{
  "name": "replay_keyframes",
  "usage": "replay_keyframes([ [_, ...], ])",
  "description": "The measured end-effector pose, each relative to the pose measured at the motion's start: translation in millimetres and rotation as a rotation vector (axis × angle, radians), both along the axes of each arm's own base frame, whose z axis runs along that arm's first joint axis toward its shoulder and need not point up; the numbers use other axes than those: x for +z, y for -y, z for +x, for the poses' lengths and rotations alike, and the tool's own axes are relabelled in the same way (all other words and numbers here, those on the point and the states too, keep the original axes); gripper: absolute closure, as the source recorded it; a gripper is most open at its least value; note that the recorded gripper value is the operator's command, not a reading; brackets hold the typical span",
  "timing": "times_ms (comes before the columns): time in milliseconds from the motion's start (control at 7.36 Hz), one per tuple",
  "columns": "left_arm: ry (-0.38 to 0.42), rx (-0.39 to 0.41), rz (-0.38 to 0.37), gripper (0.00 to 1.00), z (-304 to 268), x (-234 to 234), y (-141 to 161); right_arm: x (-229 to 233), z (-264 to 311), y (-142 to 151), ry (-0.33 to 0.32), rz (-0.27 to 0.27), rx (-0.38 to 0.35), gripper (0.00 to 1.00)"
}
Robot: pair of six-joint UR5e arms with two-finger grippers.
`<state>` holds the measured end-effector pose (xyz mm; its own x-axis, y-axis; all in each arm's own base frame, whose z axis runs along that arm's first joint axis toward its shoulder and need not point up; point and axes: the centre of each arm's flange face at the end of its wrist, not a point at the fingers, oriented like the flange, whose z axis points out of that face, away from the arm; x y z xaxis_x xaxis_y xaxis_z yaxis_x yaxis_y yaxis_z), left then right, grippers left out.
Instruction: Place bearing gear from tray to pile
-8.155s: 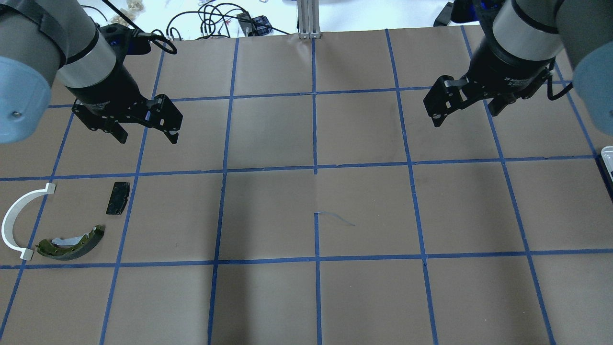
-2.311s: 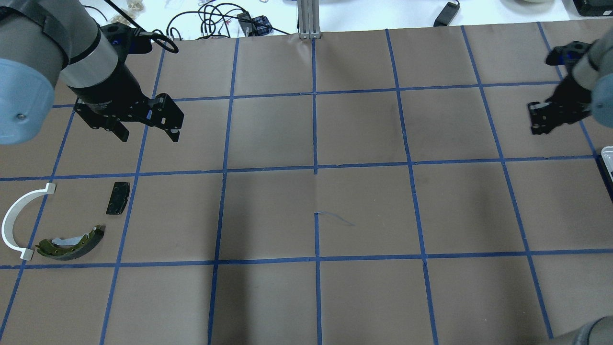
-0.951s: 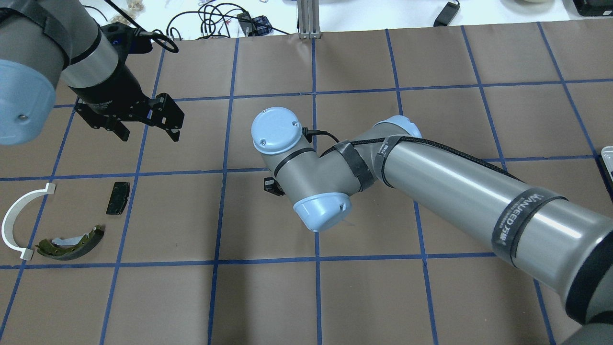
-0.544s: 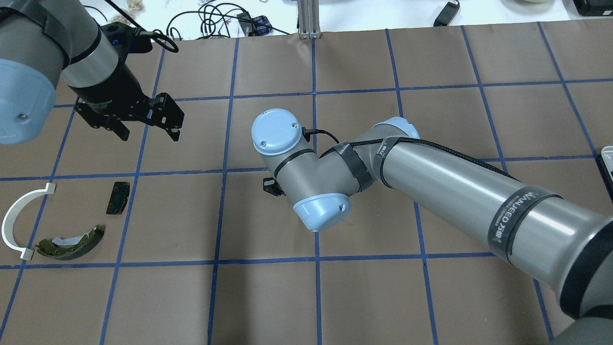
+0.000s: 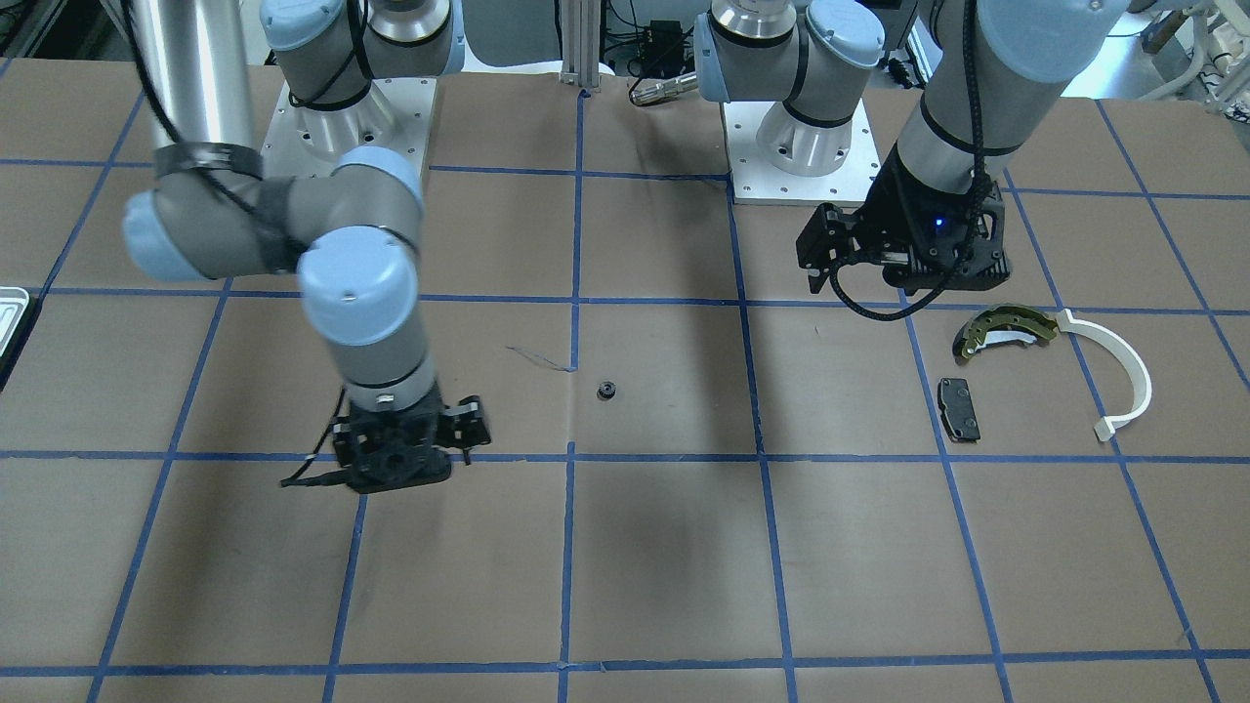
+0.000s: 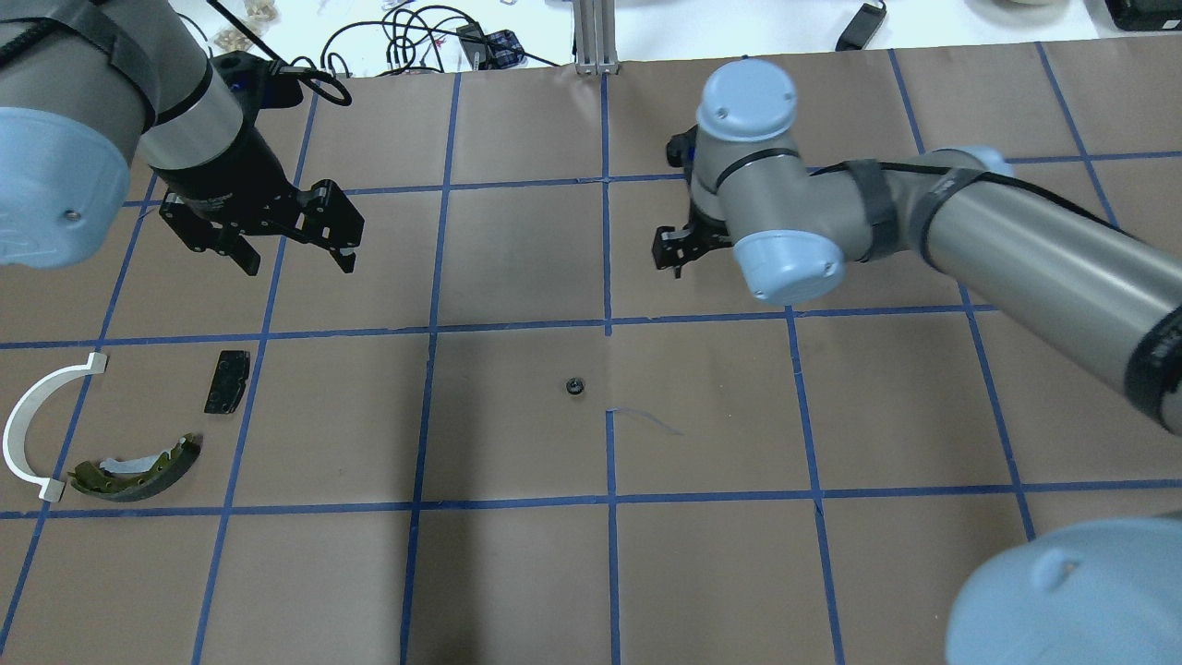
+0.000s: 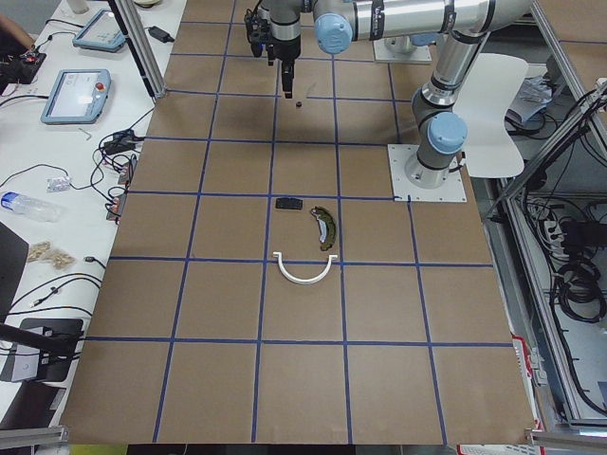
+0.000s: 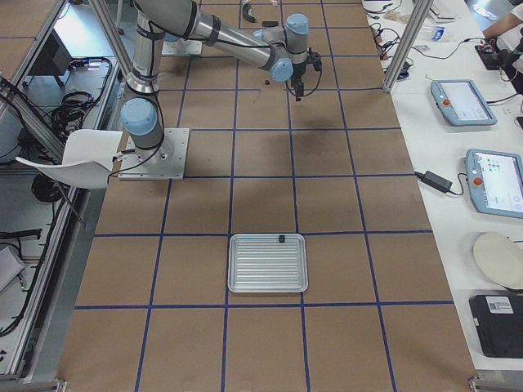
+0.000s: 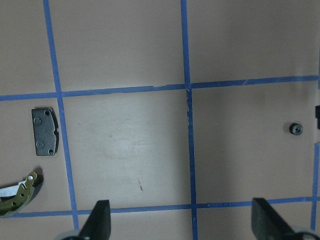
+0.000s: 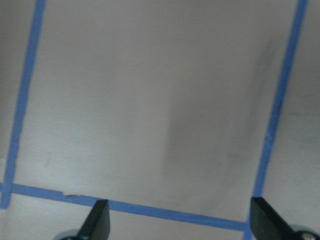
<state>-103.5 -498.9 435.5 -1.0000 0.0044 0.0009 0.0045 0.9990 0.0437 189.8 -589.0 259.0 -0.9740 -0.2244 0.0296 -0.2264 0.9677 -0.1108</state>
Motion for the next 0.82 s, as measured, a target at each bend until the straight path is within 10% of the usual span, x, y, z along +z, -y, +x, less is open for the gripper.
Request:
replay_keyframes([
  [408,0.002,-0.023,-0.02,0.0,-83.9,-60.3,14.7,24.1,-208.8,19.6,-0.007,0.008,0.163,0.0],
  [816,-0.003,-0.022,-0.041,0.0,-168.0,-135.6,8.6,32.1,-395.5,-26.6,0.013,0.025,0.213,0.0],
])
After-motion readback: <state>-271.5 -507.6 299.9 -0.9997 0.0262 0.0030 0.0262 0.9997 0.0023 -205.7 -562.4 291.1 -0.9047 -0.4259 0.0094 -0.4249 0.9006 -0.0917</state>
